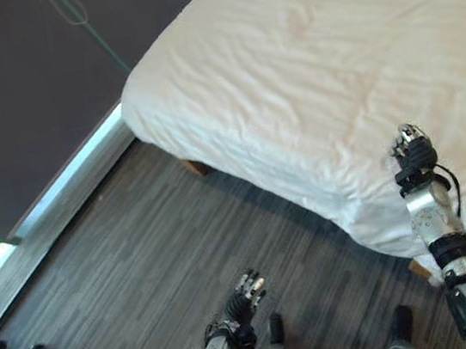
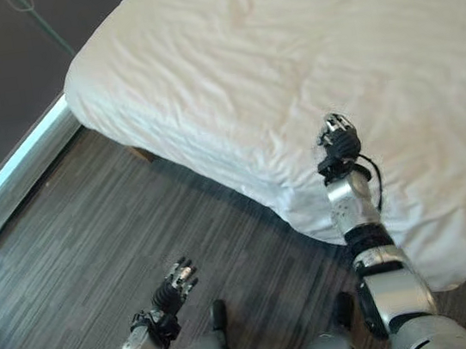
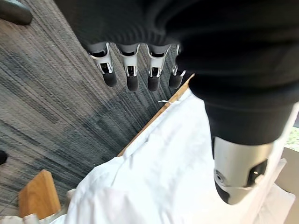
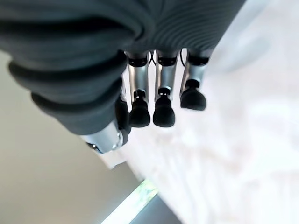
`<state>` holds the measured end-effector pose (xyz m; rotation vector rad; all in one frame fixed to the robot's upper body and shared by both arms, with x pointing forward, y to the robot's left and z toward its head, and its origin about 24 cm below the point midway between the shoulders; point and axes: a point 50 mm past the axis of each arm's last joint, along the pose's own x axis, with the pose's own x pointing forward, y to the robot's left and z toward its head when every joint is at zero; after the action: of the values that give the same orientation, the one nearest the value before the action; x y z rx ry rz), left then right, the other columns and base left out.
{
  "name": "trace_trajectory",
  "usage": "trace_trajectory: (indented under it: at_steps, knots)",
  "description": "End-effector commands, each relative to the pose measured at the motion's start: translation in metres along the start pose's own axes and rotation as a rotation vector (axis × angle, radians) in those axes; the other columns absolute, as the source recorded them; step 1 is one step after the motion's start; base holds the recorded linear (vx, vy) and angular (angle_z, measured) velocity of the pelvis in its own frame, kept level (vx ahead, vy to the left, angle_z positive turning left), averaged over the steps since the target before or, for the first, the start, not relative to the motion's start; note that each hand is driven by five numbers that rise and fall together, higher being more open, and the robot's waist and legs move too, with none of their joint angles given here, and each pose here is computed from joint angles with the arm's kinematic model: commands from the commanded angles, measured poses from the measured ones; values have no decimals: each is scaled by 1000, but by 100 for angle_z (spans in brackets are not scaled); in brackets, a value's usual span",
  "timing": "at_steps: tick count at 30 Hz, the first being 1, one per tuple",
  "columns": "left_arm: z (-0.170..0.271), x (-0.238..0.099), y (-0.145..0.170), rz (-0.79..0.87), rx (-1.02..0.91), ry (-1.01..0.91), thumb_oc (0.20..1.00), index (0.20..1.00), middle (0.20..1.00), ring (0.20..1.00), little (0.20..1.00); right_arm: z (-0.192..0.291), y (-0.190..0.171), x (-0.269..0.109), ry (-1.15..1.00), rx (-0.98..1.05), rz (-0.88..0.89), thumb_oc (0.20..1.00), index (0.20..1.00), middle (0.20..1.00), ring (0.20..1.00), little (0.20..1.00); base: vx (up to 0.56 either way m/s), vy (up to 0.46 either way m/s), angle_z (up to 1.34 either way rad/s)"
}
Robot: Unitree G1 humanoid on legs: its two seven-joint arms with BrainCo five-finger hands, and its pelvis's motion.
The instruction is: Making the bed.
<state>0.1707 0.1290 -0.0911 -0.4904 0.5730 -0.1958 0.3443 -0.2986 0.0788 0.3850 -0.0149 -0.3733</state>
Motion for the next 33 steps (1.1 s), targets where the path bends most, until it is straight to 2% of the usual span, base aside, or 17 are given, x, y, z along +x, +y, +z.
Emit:
trace_trajectory:
  at_steps: [1, 5, 7, 9, 10, 12, 16, 17, 18, 19, 24, 26, 31, 33]
  knots:
    - [42, 15, -5, -79, 67, -142, 1000, 1000, 1000, 1000, 1000, 7, -17, 1, -1, -49, -56, 200, 200, 200, 200, 200, 5, 12, -8]
    - [43, 19, -6, -62, 62, -144, 1000, 1000, 1000, 1000, 1000, 1, -65, -16, 14, -24, -191, 200, 200, 200, 200, 200, -13, 6, -6]
    - [44, 20, -3, -45, 63, -145, 1000, 1000, 1000, 1000, 1000, 4, -103, -31, 21, -27, -288, 200, 200, 200, 200, 200, 15, 4, 6]
    - [45, 20, -3, -35, 54, -151, 1000, 1000, 1000, 1000, 1000, 14, -136, -46, -2, -13, -392, 200, 200, 200, 200, 200, 75, 24, 19]
    - [47, 20, -3, -29, 49, -162, 1000, 1000, 1000, 1000, 1000, 27, -168, -63, -38, 11, -506, 200, 200, 200, 200, 200, 83, 60, 6]
    - [48, 21, -4, -28, 55, -169, 1000, 1000, 1000, 1000, 1000, 47, -198, -81, -88, 27, -623, 200, 200, 200, 200, 200, 30, 75, -26]
    - [56, 24, -7, -28, 67, -204, 1000, 1000, 1000, 1000, 1000, 73, -225, -98, -85, -79, -721, 200, 200, 200, 200, 200, -7, 99, -20]
    - [57, 24, -8, -29, 67, -206, 1000, 1000, 1000, 1000, 1000, 73, -224, -97, -86, -79, -720, 200, 200, 200, 200, 200, -60, 41, -39]
    - [59, 24, -8, -28, 66, -213, 1000, 1000, 1000, 1000, 1000, 75, -224, -97, -75, -99, -720, 304, 304, 304, 304, 304, -60, 41, -56]
    - [61, 24, -8, -24, 63, -226, 1000, 1000, 1000, 1000, 1000, 76, -222, -94, -68, -125, -706, 1000, 1000, 1000, 1000, 1000, -43, 45, -56]
    - [76, 25, -4, 27, 64, -288, 1000, 1000, 1000, 1000, 1000, 57, -194, -74, 10, -228, -563, 1000, 1000, 1000, 1000, 1000, 3, 164, -76]
    - [88, 22, 4, 84, 111, -337, 1000, 1000, 1000, 1000, 1000, -1, -147, -68, 106, -278, -334, 1000, 1000, 1000, 1000, 1000, -9, 168, -103]
    - [122, 23, -30, -19, 193, -487, 1000, 1000, 1000, 1000, 1000, -76, -76, -117, 143, -240, -65, 1000, 1000, 1000, 1000, 1000, -203, 222, -63]
    - [124, 23, -35, -37, 209, -499, 1000, 1000, 1000, 1000, 1000, -86, -65, -129, 164, -239, -16, 1000, 1000, 1000, 1000, 1000, -154, 157, -18]
